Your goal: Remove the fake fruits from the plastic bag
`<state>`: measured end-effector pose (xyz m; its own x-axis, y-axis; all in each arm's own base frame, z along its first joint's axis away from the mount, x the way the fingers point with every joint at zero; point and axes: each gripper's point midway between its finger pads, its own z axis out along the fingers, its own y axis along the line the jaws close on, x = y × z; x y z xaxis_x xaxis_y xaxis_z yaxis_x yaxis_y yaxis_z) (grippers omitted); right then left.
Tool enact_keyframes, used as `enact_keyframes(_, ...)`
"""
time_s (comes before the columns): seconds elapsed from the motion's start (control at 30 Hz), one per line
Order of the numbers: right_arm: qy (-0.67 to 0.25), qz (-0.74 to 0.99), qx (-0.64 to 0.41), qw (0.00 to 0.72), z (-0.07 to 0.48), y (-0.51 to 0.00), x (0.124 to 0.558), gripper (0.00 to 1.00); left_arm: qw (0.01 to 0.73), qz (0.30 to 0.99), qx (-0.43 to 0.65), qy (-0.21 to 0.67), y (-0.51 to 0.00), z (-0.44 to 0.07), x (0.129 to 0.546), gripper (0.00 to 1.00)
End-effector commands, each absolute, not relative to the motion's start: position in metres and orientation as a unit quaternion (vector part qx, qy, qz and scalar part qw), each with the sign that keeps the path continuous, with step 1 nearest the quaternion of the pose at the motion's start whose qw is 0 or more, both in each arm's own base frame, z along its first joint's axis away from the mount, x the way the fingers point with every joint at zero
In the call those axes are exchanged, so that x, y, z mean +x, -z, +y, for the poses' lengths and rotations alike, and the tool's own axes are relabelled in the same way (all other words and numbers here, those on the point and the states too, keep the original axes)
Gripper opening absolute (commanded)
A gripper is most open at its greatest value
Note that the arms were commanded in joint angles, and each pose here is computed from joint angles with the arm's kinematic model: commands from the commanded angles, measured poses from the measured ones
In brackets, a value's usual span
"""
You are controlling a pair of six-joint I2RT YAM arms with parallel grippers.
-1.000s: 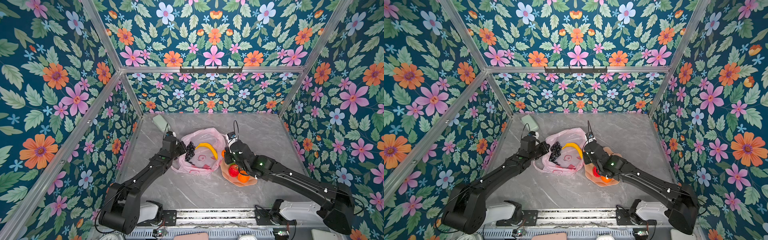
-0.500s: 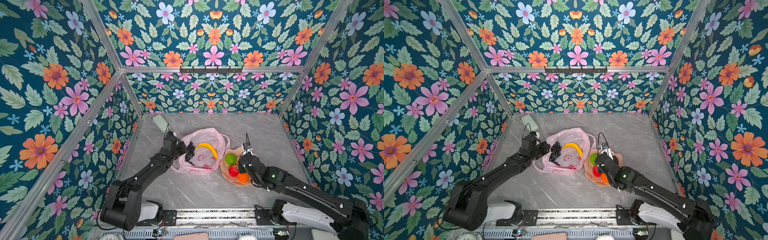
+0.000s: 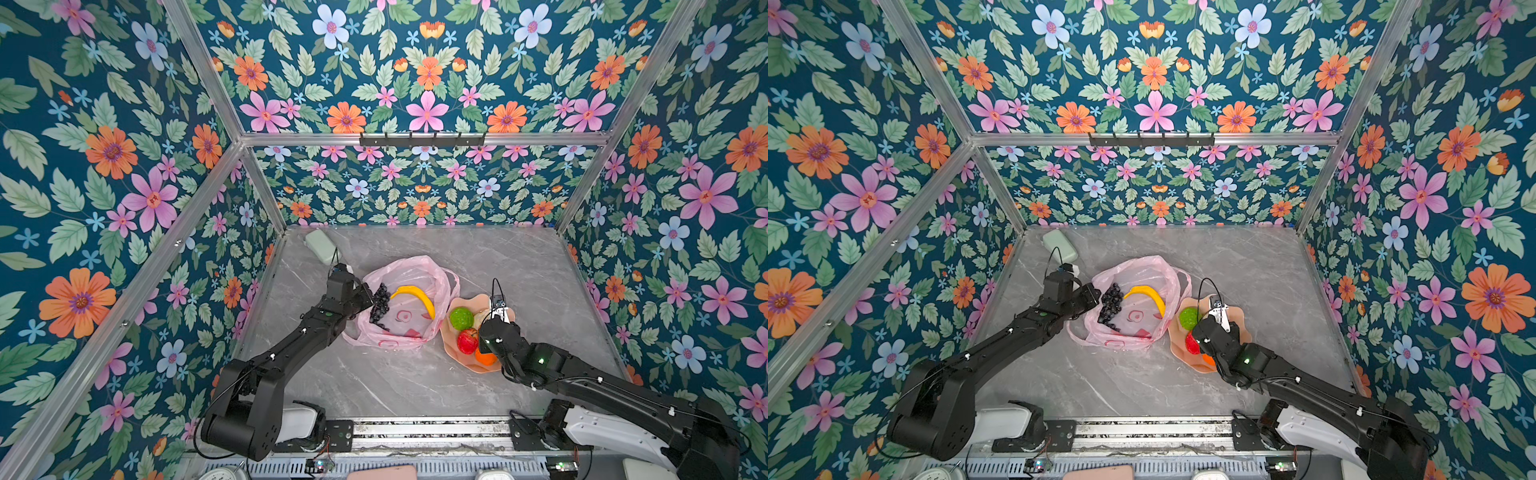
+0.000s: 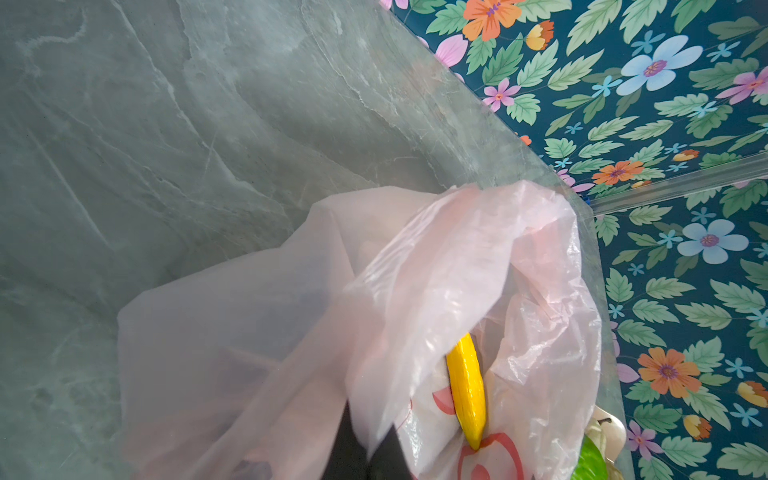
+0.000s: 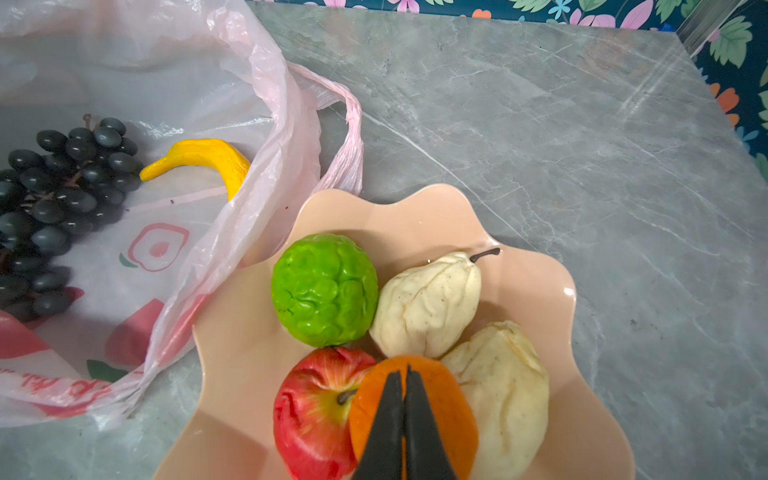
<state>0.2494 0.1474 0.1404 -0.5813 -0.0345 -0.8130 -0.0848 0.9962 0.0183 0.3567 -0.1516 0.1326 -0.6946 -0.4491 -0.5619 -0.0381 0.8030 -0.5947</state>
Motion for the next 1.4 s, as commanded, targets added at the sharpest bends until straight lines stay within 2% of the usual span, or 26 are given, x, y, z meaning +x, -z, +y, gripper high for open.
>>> enact_keyframes(0.0,-0.038,0.876,-0.012,0.481,0.15,-0.15,0.259,0.0,0.367,0.875,-0.137,0.285,-0.135,-0.153,0.358,0.0)
enact_keyframes(0.2,-0.04,0.878,-0.009,0.478,0.15,-0.143,0.259,0.01,0.368,0.875,-0.138,0.283,-0.134,-0.152,0.357,0.0)
enact_keyframes(0.33,-0.04,0.879,-0.004,0.475,0.148,-0.137,0.257,0.05,0.367,0.876,-0.139,0.282,-0.133,-0.151,0.357,0.0)
enact_keyframes(0.47,-0.043,0.88,0.002,0.474,0.143,-0.135,0.253,0.14,0.366,0.876,-0.139,0.282,-0.132,-0.152,0.357,0.0)
enact_keyframes(0.53,-0.046,0.879,0.004,0.475,0.142,-0.134,0.251,0.23,0.367,0.875,-0.139,0.282,-0.132,-0.152,0.358,0.0)
enact_keyframes(0.67,-0.051,0.877,0.007,0.478,0.14,-0.136,0.25,0.32,0.366,0.875,-0.139,0.284,-0.132,-0.152,0.358,0.0)
enact_keyframes(0.9,-0.049,0.88,0.006,0.473,0.141,-0.139,0.25,0.36,0.366,0.875,-0.139,0.284,-0.132,-0.152,0.358,0.0)
enact_keyframes(1.13,-0.054,0.883,-0.009,0.467,0.149,-0.161,0.255,0.5,0.365,0.876,-0.135,0.286,-0.132,-0.154,0.358,0.0)
enact_keyframes(1.27,-0.098,0.89,-0.056,0.443,0.171,-0.176,0.263,0.61,0.362,0.88,-0.126,0.279,-0.13,-0.154,0.359,0.0)
enact_keyframes(1.37,-0.087,0.894,-0.098,0.429,0.186,-0.188,0.27,0.68,0.366,0.883,-0.121,0.268,-0.132,-0.152,0.36,0.0)
